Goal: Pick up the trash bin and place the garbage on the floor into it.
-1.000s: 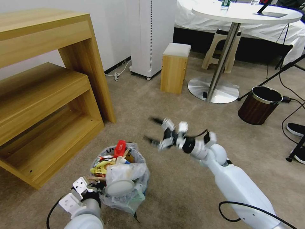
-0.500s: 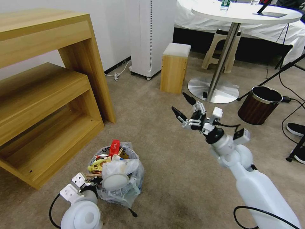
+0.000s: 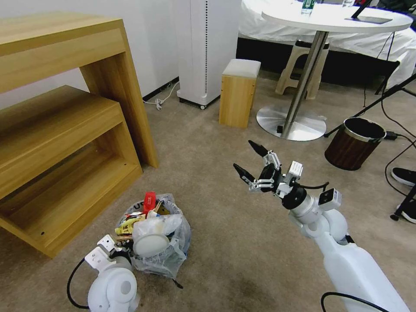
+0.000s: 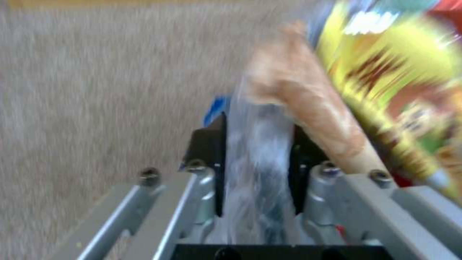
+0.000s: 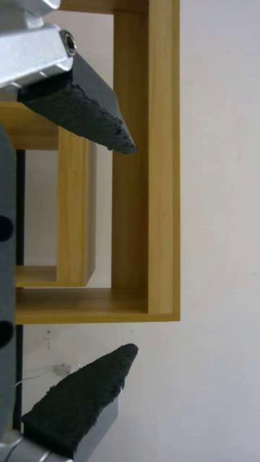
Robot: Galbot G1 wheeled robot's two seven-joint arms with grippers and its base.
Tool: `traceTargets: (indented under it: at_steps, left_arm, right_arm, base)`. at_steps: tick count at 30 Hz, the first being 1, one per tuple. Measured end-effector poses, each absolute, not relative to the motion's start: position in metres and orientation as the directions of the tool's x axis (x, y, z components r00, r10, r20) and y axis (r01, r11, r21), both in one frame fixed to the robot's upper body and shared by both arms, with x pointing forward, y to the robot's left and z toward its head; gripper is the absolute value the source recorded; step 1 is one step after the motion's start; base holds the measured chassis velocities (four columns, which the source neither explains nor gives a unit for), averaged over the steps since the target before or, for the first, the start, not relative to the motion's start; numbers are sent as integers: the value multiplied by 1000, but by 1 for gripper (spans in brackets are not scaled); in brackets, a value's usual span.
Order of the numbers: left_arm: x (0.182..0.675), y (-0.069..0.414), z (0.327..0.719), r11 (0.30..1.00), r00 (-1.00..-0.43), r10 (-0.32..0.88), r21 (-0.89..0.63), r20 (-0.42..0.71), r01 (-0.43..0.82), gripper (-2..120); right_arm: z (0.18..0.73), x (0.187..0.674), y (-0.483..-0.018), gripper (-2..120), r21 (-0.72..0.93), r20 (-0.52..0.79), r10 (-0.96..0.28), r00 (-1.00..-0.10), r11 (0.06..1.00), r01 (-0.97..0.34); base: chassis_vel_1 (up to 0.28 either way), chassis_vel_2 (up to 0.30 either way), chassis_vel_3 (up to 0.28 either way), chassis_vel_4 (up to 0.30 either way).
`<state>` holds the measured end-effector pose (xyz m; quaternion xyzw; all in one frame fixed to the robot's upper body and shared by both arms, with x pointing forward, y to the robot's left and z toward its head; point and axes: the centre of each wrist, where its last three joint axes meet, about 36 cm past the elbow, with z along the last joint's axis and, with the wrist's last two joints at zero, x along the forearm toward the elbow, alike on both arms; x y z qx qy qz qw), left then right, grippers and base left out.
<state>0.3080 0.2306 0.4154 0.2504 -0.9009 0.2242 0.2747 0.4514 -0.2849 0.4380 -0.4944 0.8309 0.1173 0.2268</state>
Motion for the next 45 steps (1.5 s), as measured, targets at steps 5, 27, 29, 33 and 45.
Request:
traceTargets:
  at_steps: [5,27,29,33,45]
  left_arm:
    - [297,229,443,812,-794,-329,-277,511,-515,51]
    - [249,269,511,992,-994,-93,85,-66,-98,100]
    - [251,276,513,990,-994,-56,128,-91,-67,100]
    - [254,285,516,984,-995,-23,174,-100,-40,100]
    - [252,302,508,976,-998,30,217,-50,18,100]
  right_arm:
    - [433,451,-283,100,-22,-495,-765,-413,486,-874]
    - [450,370,-335,100,-65,-489,-282,-825,955,-288]
    - [459,359,-349,100,-62,-494,-204,-845,978,-200]
    - [470,340,-363,100,-55,-490,-103,-865,995,-88]
    - [468,318,-379,100,-5,-446,9,-895,1000,13]
  base:
    - [0,0,0,0]
    - [0,0,0,0]
    - [0,0,0,0]
    - [0,0,0,0]
    - [0,0,0,0]
